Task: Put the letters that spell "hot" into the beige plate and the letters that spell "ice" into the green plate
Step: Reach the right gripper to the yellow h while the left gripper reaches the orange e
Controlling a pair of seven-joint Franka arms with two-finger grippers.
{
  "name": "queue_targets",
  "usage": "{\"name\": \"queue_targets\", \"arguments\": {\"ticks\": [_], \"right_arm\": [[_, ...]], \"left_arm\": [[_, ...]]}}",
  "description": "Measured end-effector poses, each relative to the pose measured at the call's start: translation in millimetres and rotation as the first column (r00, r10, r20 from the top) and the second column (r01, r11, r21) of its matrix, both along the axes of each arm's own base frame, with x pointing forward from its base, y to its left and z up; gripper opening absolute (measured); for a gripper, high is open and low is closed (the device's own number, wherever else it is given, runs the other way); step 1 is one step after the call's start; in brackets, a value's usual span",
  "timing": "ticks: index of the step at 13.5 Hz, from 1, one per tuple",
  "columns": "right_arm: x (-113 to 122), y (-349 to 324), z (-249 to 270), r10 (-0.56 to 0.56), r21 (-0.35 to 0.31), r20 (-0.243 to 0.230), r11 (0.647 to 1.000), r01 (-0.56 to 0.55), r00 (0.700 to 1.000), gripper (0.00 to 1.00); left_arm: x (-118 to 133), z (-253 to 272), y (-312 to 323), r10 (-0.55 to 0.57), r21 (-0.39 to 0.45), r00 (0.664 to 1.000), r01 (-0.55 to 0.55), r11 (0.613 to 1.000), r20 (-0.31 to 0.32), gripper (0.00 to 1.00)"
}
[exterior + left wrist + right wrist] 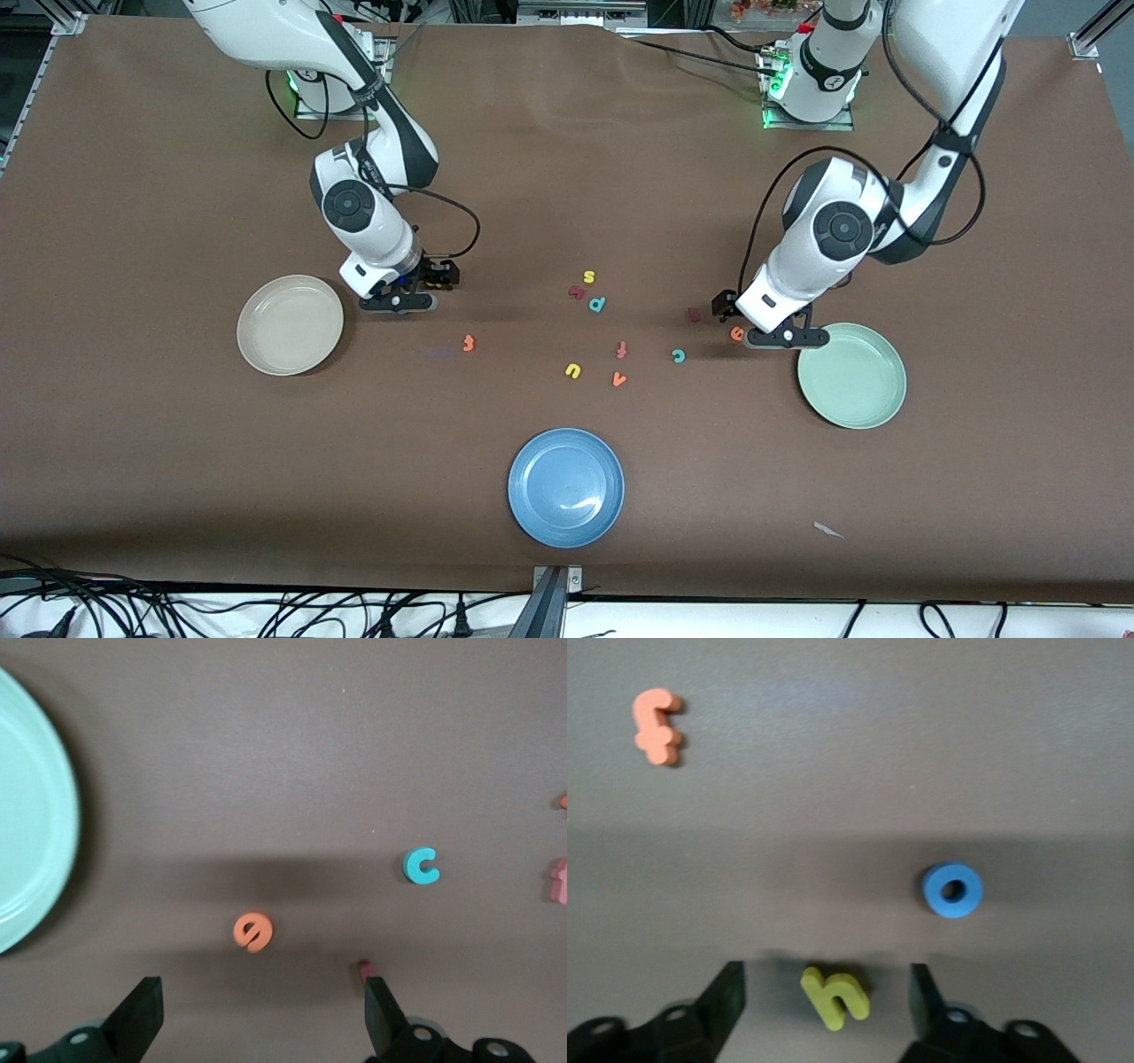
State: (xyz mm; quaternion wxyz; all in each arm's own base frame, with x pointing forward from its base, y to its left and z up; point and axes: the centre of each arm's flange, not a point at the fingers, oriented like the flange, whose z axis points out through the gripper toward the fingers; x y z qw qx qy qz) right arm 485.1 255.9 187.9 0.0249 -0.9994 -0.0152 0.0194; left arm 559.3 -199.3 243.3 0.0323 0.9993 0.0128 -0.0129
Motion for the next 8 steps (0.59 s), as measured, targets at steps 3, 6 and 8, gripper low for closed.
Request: {"name": "queue_targets", "arguments": {"ticks": [3, 6, 8], "right_arm": [[-5.3, 7.8, -1.0, 0.017, 0.004, 0.008, 1.0, -0.017, 1.0, 0.7], [-6.2, 8.7, -1.4, 0.029, 0.002, 0.011, 1.0, -0.029, 1.0, 0.69], [-6.1, 8.5, -1.4, 0.041, -0.003, 0.016, 0.999, -0.041, 0.999, 0.64]], "left_arm": [[-1.8, -38.7, -0.5, -0.022, 0.0, 1.0, 0.022, 1.0, -0.011, 1.0], [-3.3, -58.4, 3.0, -0.036, 0.033, 0.999, 0.036, 0.999, -0.018, 1.0], [-4.0, -63.3, 2.5, -0.039, 0.035, 0.999, 0.04, 0.999, -0.024, 1.0]]}}
